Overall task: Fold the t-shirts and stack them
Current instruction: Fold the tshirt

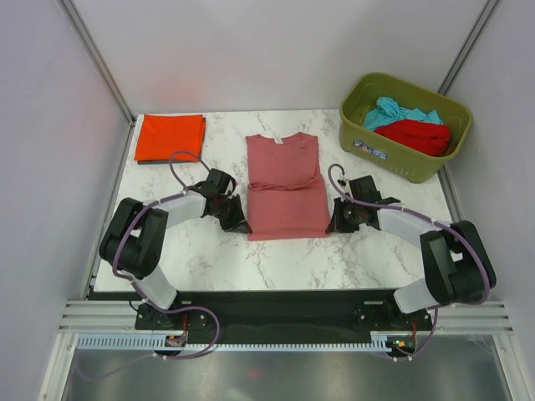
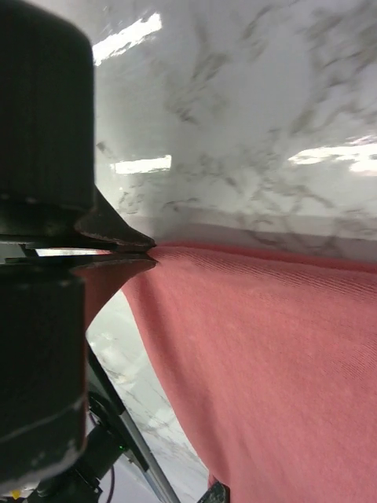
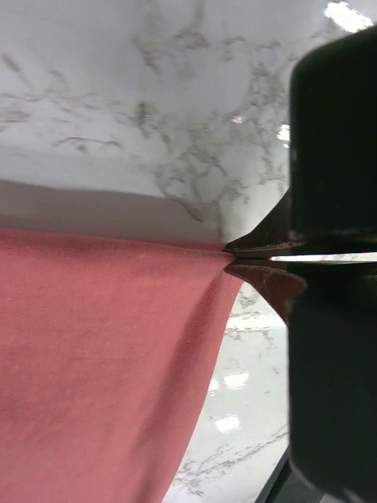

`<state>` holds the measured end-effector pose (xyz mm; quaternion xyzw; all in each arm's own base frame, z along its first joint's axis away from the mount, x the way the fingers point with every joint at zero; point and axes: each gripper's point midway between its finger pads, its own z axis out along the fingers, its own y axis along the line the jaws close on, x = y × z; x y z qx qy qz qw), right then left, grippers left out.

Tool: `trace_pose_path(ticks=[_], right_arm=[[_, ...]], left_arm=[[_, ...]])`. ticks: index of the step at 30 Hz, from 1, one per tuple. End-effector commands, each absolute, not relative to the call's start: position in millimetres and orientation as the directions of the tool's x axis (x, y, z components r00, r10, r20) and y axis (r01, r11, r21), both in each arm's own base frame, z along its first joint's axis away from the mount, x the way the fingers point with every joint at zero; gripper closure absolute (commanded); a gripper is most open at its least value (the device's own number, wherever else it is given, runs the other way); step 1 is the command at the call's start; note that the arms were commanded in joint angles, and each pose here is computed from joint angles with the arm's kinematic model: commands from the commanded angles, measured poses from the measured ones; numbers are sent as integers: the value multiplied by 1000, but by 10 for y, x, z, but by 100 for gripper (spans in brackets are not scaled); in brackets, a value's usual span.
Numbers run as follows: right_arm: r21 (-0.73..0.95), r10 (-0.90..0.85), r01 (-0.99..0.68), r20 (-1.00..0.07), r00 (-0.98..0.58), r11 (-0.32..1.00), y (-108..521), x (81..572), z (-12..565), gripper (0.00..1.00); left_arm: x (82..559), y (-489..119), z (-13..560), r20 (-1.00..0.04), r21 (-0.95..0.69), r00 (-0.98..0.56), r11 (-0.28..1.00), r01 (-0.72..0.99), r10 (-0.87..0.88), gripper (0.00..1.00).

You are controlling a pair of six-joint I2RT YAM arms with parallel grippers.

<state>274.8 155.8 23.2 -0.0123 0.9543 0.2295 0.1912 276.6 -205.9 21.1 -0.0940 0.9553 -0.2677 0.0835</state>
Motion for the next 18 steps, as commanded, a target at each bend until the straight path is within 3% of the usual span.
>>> trace_pose_path(ticks=[1, 4, 5, 9, 11, 16, 18], right_arm=[[424, 110, -59, -363, -925, 904, 1471, 2526, 255, 99], [442, 128, -42, -348, -929, 896, 1529, 2370, 251, 94], [449, 139, -37, -352, -926, 893, 1553, 2351, 274, 87], [384, 171, 27, -347, -922, 923, 1394, 2290, 211, 69], [344, 178, 52, -347, -921, 938, 1315, 2291, 278, 64], [361, 206, 31, -457, -865, 932, 1360, 2583, 816, 65], [379, 210, 16, -479, -852, 925, 1441, 2695, 897, 83]], left_arm=[[2552, -2001, 213, -103, -500, -966, 852, -157, -238, 98], [2388, -1965, 173, -87, -489, -967, 856, -169, -241, 98], [2353, -1948, 170, -87, -485, -966, 857, -172, -243, 98], [2313, -1986, 314, -97, -526, -966, 836, -155, -240, 76], [2343, -2030, 463, -118, -555, -968, 823, -121, -222, 73], [2654, -2072, 789, -216, -554, -948, 829, -80, -236, 66], [2771, -2105, 776, -215, -546, -946, 833, -90, -243, 66]])
